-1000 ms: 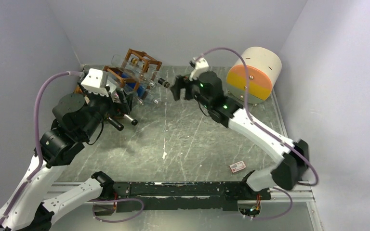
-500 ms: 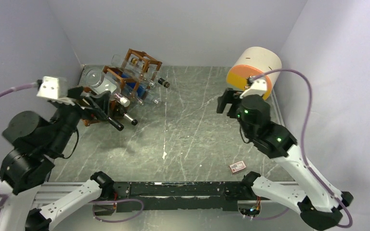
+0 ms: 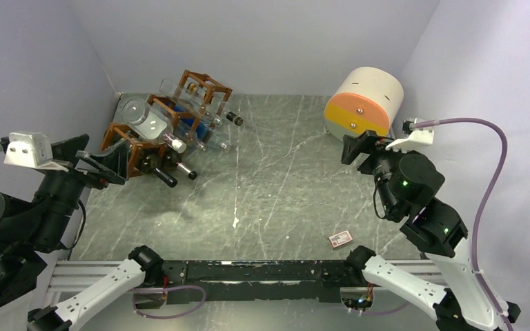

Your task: Put the wine bottle on the wine rack

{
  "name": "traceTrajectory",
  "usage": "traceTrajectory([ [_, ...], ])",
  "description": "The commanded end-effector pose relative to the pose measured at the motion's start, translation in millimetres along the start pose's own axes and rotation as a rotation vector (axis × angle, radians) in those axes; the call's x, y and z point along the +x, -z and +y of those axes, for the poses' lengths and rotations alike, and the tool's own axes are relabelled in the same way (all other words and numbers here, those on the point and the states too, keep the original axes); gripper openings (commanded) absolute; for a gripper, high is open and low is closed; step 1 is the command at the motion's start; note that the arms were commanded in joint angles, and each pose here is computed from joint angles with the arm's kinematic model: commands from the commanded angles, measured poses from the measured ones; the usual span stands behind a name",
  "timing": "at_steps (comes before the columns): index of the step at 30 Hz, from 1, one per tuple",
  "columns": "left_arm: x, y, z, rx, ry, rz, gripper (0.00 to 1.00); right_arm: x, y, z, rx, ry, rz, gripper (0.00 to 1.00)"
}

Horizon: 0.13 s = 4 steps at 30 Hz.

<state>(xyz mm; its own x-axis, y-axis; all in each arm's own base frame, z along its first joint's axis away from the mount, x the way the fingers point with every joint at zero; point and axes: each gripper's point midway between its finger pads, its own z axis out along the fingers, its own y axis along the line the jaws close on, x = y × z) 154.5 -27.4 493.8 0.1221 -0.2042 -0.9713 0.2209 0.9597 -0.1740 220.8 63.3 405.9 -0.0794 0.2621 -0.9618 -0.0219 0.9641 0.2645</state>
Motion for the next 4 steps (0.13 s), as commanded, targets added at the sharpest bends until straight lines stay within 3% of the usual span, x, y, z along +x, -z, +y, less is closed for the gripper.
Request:
traceTrajectory([
  [1, 9.2, 0.9, 9.6, -0.04, -0.046, 0.012, 0.97, -6.2, -0.4, -3.1, 0.013, 0.024, -0.023, 0.87],
  [4, 14.0, -1.9, 9.4, -0.043, -0.058, 0.026, 0.97, -4.6, -3.9, -1.2, 0.021, 0.026, -0.016, 0.87],
])
